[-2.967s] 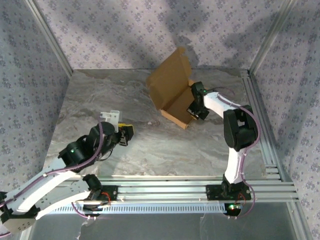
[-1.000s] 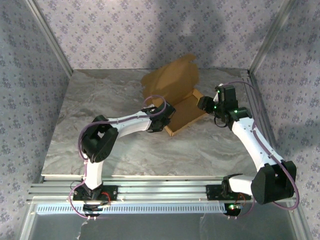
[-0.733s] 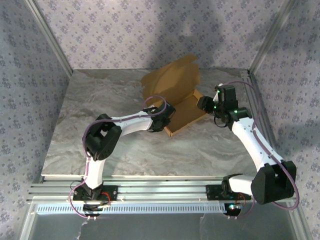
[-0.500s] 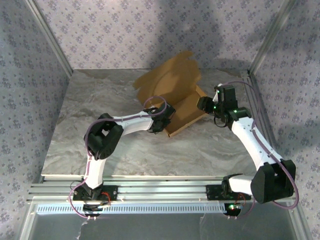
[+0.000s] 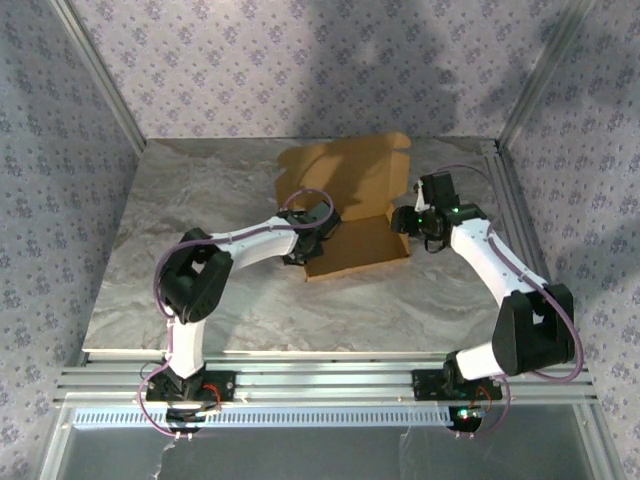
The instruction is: Fold the paper box
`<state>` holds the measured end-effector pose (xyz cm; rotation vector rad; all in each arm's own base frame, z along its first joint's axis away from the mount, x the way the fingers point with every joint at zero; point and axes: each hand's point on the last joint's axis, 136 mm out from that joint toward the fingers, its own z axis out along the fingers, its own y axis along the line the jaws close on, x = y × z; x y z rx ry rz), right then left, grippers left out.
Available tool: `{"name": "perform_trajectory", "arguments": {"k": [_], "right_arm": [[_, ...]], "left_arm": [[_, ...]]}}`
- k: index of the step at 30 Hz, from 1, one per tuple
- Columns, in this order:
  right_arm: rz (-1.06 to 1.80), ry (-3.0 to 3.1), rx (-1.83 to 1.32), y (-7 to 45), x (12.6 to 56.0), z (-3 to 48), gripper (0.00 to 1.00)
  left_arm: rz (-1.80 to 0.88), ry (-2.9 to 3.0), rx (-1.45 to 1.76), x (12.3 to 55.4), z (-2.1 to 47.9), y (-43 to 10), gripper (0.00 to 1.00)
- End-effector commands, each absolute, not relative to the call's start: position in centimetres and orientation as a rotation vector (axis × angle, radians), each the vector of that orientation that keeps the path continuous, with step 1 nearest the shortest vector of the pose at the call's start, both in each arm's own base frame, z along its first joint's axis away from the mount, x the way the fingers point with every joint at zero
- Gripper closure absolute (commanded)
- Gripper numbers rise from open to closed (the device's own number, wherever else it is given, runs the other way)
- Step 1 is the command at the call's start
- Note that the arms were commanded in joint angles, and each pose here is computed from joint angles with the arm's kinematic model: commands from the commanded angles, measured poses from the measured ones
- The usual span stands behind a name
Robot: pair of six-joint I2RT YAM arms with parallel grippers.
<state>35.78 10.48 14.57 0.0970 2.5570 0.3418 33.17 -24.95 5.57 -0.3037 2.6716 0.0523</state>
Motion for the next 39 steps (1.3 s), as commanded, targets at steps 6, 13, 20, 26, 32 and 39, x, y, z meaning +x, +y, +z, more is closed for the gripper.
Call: {"name": "perform_trajectory", "arguments": {"k": [6,13,20,26,32,39], "right_arm": [[0.108,2.692,-0.078,12.3,34.2,10.3,0.43],[0.001,2.719,-0.142,13.0,32.0,8.0,0.45],[0.084,2.741,-0.17,15.6,32.3,6.1,0.53],[-0.018,2.776,-0.168,15.8,32.6,4.1,0.57],[-0.088,2.755,-0.179,15.8,33.3,3.6,0.64],[-0.186,2.744,-0.194,15.7,33.8,3.2,0.72]], "left_arm": [[0.373,2.691,0.005,30.7,6.0,-19.2,1.0],[0.373,2.677,0.005,29.7,6.1,-18.0,1.0],[0.381,2.664,0.009,29.8,6.3,-18.1,1.0],[0.392,2.656,0.017,29.9,6.3,-18.4,1.0],[0.413,2.649,0.038,29.9,6.2,-18.6,1.0],[0.43,2.644,0.06,29.9,6.1,-19.2,1.0]]}}
